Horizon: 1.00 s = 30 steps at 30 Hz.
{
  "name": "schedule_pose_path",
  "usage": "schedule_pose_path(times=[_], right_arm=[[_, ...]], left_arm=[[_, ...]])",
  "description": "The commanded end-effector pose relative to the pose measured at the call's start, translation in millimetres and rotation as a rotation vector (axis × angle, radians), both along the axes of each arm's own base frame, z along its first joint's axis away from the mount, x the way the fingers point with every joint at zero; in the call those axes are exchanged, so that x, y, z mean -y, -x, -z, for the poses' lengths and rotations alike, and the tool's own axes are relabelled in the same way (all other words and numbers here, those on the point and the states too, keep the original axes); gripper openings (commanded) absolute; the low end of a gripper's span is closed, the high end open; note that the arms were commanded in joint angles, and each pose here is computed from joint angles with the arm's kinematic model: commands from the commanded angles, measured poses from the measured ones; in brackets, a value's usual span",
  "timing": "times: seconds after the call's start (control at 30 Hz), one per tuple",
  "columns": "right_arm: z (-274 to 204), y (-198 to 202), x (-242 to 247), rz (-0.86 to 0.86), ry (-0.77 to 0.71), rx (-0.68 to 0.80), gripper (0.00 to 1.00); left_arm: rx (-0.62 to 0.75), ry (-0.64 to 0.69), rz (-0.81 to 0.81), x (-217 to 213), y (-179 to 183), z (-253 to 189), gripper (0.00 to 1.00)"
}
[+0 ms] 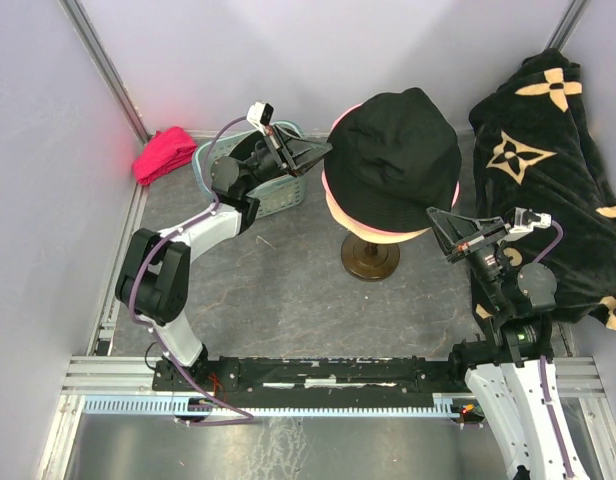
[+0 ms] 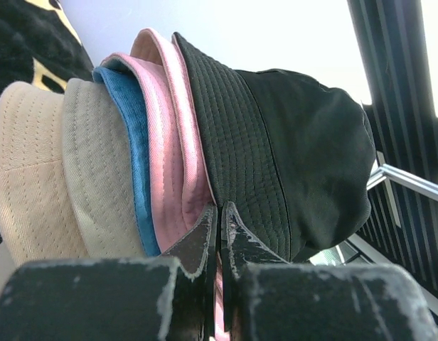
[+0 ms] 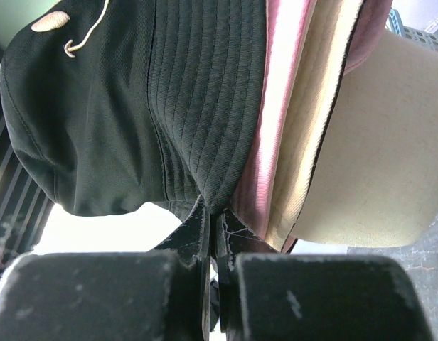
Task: Stack the hats
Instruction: Stack the hat on the hat.
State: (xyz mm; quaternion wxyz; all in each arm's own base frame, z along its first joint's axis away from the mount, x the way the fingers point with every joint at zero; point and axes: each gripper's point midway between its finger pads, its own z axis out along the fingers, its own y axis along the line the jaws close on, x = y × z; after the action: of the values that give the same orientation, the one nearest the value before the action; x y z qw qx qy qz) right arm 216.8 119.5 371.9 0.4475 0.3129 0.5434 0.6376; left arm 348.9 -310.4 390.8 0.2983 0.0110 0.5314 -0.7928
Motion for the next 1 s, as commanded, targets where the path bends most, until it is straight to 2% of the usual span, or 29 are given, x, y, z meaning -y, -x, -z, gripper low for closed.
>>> schedule_pose_path(times=[0.0,0.13,0.3,0.47,0.57,0.7,0.8,0.97], right_arm=[[69.3,-16.9,1.2,0.022,0.060,-0.230,0.02],[66.9,-18.0,1.0,0.024,0.084,-0.228,0.02],[66.8,-17.4,3.1,0.038,0.116,-0.233,0.02],[57.0,-20.8,2.8,0.041,0.148,-0.212,0.03],[46.5,-22.7,3.5,0.049,0.165,-0.184,0.10],[35.4,-24.2,2.6,0.047,0.168,-0.150,0.26],[30.3,-24.7,1.8,0.044,0.179,-0.139,0.34],[25.5,-22.4,2.6,0.049,0.200,-0.129,0.37]], left_arm=[[-0.141,-0.182,-0.054,-7.5,-31.1,78.5,0.03],[-0.131,-0.234,-0.061,-6.2,-33.1,81.9,0.03],[-0.134,-0.371,-0.114,-7.6,-39.9,98.8,0.03],[-0.098,-0.325,-0.095,-5.9,-39.5,77.5,0.03],[-0.071,-0.280,-0.074,-4.4,-35.8,64.2,0.03],[-0.054,-0.237,-0.051,-3.8,-32.6,53.2,0.03],[-0.048,-0.212,-0.037,-3.6,-31.3,46.8,0.05],[-0.028,-0.150,-0.011,-4.6,-26.4,33.8,0.12]])
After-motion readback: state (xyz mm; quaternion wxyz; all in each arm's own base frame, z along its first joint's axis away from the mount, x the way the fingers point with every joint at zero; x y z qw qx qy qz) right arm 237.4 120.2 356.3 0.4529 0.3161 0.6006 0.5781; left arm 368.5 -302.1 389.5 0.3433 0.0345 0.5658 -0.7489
